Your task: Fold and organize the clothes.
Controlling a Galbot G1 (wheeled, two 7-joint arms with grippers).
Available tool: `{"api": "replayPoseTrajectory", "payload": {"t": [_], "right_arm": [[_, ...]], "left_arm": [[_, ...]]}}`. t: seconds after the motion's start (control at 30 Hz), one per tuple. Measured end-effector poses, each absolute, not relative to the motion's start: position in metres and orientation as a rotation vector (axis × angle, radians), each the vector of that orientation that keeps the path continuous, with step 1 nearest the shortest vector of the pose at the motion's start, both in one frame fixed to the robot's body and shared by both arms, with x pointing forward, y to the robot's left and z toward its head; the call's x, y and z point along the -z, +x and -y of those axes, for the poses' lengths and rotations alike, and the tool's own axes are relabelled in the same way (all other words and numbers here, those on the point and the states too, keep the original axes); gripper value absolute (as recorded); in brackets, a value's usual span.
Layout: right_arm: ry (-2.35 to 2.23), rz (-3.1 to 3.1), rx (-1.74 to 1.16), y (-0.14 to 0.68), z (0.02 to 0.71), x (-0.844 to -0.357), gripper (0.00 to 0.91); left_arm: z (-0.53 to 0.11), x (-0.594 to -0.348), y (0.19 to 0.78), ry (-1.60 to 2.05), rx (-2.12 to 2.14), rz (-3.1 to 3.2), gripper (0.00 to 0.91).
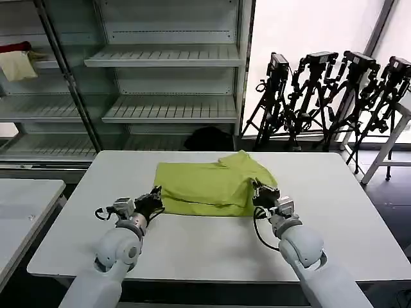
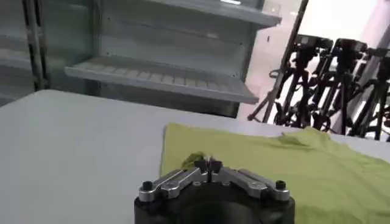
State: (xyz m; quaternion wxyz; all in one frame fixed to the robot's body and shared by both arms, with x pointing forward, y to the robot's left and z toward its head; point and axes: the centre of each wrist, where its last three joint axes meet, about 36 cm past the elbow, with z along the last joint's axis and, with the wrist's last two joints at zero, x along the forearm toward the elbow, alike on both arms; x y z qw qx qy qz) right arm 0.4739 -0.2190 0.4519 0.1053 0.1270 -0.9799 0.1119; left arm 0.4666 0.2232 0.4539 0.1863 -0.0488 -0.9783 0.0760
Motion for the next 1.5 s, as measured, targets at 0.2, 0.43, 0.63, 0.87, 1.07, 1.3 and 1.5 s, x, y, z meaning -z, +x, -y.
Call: {"api": "replayPoseTrajectory", "payload": {"t": [0.2,0.43,0.63,0.87,1.07,1.3,1.5], "right_arm": [[0.349,2.886,-0.351,0.48,0.218,-0.444,0.101],[0.31,2.904,-0.371,0.488,0.217,-0.442,0.907],[0.278,2.935,-0.394,0.493,0.218,-0.447,0.907],[0.251,2.957,-0.389,0.49,0.224,-0.457,0.907],[0.24,2.922,-0.35,0.46,0.239,-0.461,0.907],[0.234,2.853,-0.265,0.41,0.254,-0.459,0.907],[0.206,2.804,-0.179,0.383,0.262,-0.453,0.907]], "left_arm": [[-0.225,-0.451,0.473,-0.12,-0.204,2.753,0.333],[-0.226,-0.447,0.48,-0.11,-0.186,2.751,0.907],[-0.227,-0.45,0.481,-0.106,-0.166,2.759,0.907],[-0.231,-0.455,0.476,-0.106,-0.147,2.77,0.907],[-0.236,-0.463,0.46,-0.143,-0.136,2.767,0.907],[-0.248,-0.463,0.431,-0.194,-0.113,2.743,0.907],[-0.255,-0.46,0.415,-0.207,-0.099,2.72,0.907]]}}
